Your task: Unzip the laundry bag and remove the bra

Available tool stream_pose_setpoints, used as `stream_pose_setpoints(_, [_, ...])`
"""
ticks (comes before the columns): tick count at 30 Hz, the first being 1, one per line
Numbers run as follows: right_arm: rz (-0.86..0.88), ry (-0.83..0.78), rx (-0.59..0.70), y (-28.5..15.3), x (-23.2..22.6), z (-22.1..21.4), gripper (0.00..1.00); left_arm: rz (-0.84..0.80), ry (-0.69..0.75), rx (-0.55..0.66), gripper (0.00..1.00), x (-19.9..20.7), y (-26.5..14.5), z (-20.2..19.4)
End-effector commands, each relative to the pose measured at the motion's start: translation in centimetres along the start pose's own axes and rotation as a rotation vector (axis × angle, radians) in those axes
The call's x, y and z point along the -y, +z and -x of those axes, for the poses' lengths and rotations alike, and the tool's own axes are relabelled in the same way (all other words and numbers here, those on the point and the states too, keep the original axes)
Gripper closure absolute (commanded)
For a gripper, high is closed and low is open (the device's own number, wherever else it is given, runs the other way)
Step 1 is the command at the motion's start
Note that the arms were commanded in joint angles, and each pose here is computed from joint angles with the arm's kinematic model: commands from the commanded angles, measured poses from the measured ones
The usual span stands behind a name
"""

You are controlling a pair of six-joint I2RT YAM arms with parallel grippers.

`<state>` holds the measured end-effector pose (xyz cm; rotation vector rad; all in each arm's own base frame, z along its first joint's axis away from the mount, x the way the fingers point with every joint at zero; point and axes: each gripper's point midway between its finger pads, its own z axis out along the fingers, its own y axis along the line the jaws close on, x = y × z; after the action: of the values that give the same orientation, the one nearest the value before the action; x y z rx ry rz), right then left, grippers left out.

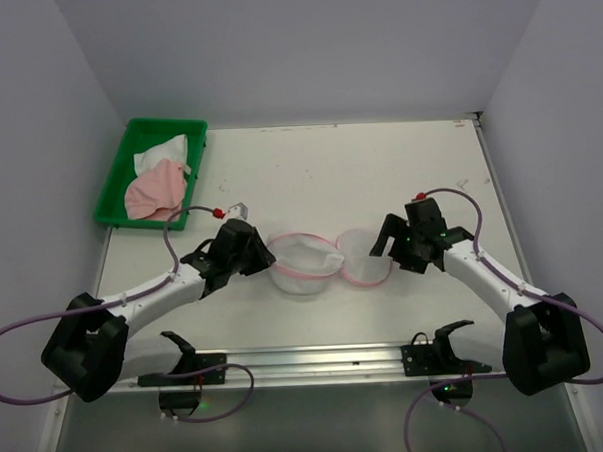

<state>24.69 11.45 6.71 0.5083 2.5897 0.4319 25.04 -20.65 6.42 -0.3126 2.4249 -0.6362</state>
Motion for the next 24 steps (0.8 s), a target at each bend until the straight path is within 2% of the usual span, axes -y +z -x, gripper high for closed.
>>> stream_pose_setpoints(1, [0.141,0.09,-0.049,0.1,-2.0,-0.9,0.13,0.078,-0.036,0.133,0.73,-0.9,0.0,2.6])
stream_pose_setpoints(4, [0.21,0.132,-0.063,0.5,-3.1,-1.2,0.16,0.172,-0.043,0.184,0.81,-2.9,-1.2,3.3])
stream_pose_setpoints(7, [0.248,0.165,-0.084,1.3,-3.5,-1.8,0.18,0.216,-0.045,0.227,0.83,-3.9,-2.8,4.0])
stream_pose_setpoints(13, [0.274,0.192,-0.125,2.9,-3.5,-3.0,0.18,0.279,-0.088,0.211,0.84,-5.6,-3.7,3.0])
stream_pose_setpoints(18, [0.266,0.168,-0.166,4.3,-3.8,-4.2,0.2,0.253,-0.104,0.187,0.84,-5.3,-3.6,2.4])
stream_pose_setpoints(24, [0.239,0.185,-0.189,5.6,-3.6,-4.8,0.32,0.248,-0.08,0.196,0.85,-4.6,-4.0,3.2])
